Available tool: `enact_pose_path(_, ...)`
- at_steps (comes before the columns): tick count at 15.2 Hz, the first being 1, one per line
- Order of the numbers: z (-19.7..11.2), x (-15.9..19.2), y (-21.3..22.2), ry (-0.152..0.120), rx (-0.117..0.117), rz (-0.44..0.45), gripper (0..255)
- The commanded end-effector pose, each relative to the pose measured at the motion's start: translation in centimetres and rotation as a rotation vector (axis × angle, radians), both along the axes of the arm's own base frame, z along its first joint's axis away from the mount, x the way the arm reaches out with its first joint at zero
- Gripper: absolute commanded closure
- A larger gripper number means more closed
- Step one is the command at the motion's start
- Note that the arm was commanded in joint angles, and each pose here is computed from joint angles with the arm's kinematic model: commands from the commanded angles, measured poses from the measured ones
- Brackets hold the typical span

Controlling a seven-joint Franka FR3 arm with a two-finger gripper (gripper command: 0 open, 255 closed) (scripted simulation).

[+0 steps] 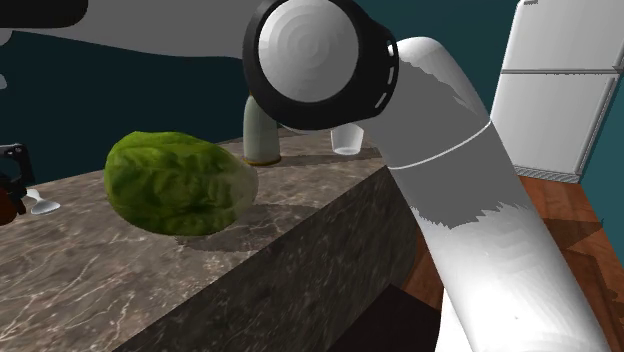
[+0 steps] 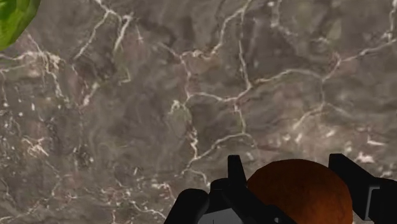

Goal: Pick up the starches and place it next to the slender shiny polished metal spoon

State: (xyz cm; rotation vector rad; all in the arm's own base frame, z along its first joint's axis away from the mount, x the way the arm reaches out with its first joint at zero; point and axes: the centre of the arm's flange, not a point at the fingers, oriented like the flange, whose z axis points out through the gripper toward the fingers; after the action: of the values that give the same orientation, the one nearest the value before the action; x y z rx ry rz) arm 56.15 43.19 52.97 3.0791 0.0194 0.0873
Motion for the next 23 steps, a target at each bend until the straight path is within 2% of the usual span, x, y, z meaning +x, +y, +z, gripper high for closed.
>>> enact_pose_path(1,-1.1,0.0,-0.1,0.000,0.000,0.000,255)
enact_pose_path(9,-1.1,0.0,-0.1,0.000,0.000,0.000,255)
enact_pose_path(10,-1.1,0.0,-0.1,0.000,0.000,0.000,0)
enact_pose_path(15,-1.1,0.0,-0.1,0.000,0.000,0.000,0)
enact_pose_path(19,3.9,-0.3,0.2,0.000,0.000,0.000,0)
enact_pose_path(23,3.9,-0.3,0.2,0.000,0.000,0.000,0)
